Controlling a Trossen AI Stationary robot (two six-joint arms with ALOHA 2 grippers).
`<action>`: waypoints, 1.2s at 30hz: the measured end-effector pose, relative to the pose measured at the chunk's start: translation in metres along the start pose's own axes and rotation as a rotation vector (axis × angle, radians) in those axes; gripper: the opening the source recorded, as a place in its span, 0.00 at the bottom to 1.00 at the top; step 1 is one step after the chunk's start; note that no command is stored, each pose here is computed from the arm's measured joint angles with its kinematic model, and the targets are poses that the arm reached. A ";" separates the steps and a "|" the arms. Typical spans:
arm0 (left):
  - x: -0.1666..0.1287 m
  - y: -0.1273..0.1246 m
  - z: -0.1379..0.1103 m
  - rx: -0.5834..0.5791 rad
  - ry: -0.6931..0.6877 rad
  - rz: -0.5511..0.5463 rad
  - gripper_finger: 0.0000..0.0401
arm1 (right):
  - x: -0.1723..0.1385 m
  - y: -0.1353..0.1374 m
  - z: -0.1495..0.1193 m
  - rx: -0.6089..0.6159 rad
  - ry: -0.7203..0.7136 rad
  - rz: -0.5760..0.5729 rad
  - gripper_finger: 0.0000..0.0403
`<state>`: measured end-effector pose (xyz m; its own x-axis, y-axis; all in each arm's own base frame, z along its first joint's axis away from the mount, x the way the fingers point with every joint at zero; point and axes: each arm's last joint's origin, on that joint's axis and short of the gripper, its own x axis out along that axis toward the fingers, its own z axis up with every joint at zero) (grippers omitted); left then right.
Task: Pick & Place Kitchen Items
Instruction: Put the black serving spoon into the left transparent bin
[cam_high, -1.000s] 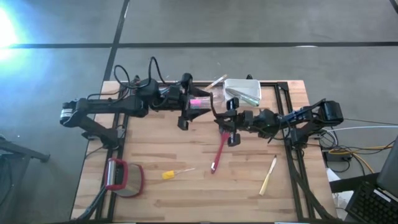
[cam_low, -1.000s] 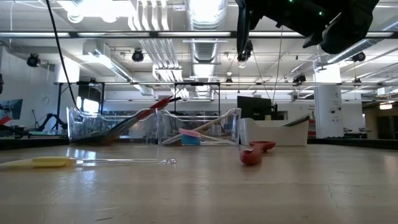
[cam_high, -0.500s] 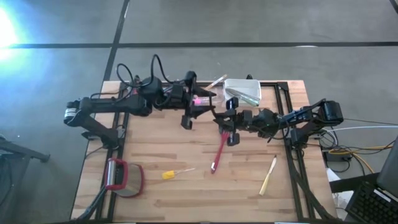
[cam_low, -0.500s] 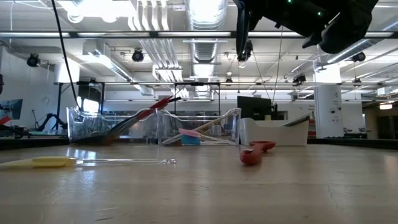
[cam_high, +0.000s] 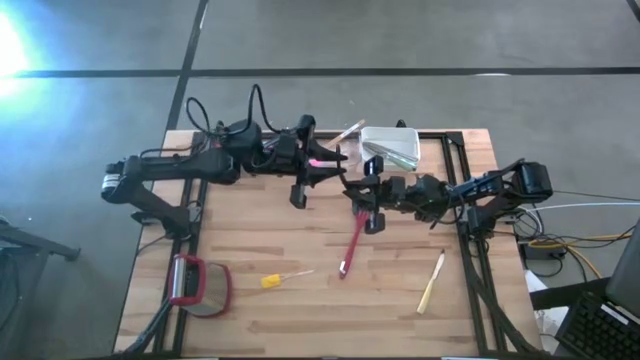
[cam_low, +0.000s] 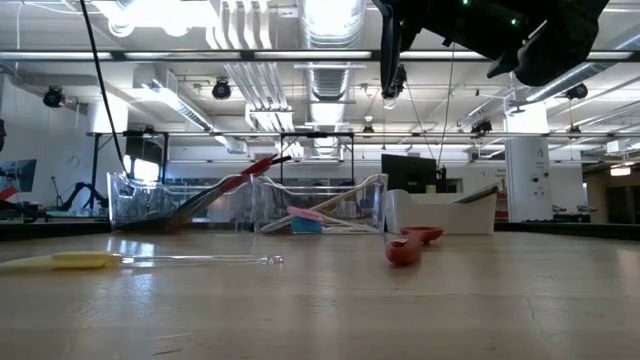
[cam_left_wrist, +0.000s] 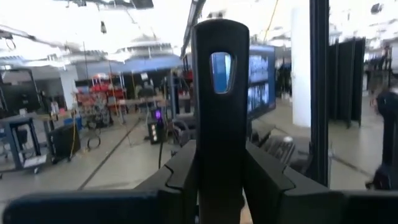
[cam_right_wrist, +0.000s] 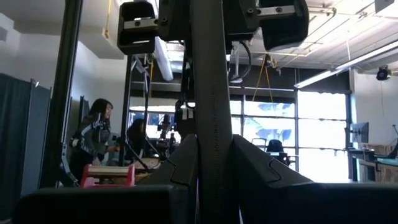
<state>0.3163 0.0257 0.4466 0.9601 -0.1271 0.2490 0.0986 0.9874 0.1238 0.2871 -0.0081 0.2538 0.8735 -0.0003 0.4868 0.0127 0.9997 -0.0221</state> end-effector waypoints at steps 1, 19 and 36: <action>-0.001 0.000 0.004 0.006 0.023 -0.001 0.24 | 0.000 0.000 0.001 0.004 -0.003 0.000 0.15; -0.061 0.043 0.047 0.148 0.767 0.198 0.24 | -0.026 0.000 0.033 0.090 0.212 -0.008 0.50; -0.112 0.112 -0.016 0.086 1.089 0.228 0.24 | -0.031 0.001 0.029 0.117 0.290 -0.006 0.46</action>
<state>0.2243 0.1519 0.4175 0.6747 0.2482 -0.6951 -0.0869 0.9620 0.2590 0.2459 -0.0065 0.2645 0.9761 0.0038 0.2173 -0.0236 0.9958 0.0889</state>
